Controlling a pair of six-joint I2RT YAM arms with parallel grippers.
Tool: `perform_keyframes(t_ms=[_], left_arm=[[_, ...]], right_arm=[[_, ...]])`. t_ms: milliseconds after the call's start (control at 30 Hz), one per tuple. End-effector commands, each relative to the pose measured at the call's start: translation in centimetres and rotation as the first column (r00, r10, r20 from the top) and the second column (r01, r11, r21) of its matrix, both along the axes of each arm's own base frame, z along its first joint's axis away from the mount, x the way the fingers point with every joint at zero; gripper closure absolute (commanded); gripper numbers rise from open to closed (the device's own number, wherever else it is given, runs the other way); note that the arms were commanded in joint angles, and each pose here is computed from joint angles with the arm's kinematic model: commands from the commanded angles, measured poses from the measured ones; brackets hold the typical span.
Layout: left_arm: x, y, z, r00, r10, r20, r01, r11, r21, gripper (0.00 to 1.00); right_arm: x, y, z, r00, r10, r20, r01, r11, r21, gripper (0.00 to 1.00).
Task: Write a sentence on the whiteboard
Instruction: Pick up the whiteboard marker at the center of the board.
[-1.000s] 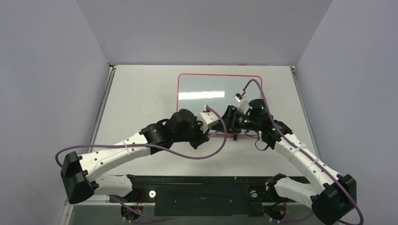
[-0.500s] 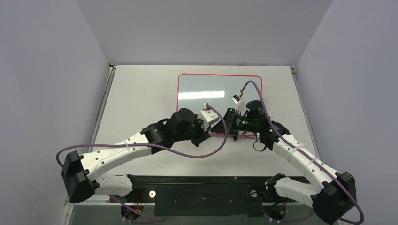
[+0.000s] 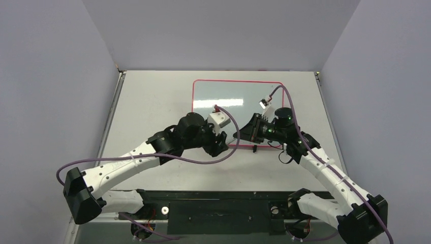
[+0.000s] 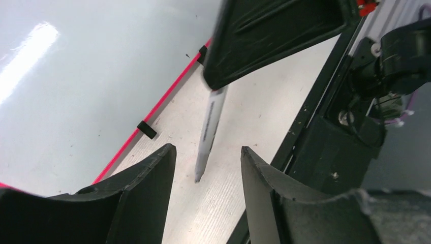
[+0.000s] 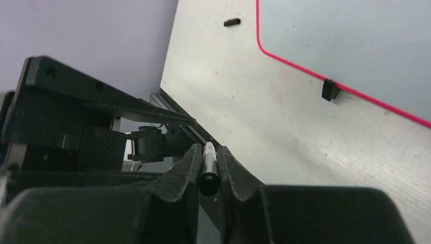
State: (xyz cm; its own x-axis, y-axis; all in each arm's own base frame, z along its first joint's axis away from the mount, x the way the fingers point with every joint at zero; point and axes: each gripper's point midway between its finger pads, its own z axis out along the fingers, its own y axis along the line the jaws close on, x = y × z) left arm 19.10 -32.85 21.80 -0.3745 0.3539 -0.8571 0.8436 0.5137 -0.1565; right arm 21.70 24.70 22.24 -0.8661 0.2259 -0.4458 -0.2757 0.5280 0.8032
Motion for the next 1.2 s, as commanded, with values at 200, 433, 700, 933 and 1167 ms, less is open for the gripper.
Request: perform_keyframes(t_ms=[200,433,700,933,1167], left_arm=[[-0.9,2.7,14.3,0.99,-0.138,-0.032,0.093,0.805,-0.585,0.52],[-2.3,3.4,17.3,0.96,-0.278,-0.029,0.173,0.675,-0.717,0.51],[-2.6,3.4,17.7,0.952,-0.304,-0.036,0.175,0.635,-0.753,0.53],[-2.5,3.3,18.2,0.951,-0.307,-0.032,0.174,0.618,-0.767,0.62],[-1.8,3.0,18.0,0.956,-0.292,-0.041,0.157,0.622,-0.767,0.75]], right_arm=[[-0.2,-0.5,12.6,0.912,-0.003,0.41,-0.103,0.966,0.237,1.0],[-2.3,-0.4,18.1,0.837,-0.022,0.547,-0.214,0.906,0.364,1.0],[-2.7,-0.3,20.6,0.811,-0.035,0.583,-0.257,0.875,0.41,1.0],[-2.4,0.0,20.7,0.814,-0.035,0.579,-0.26,0.87,0.418,1.0],[-2.2,0.3,20.6,0.817,-0.029,0.575,-0.263,0.87,0.417,1.0]])
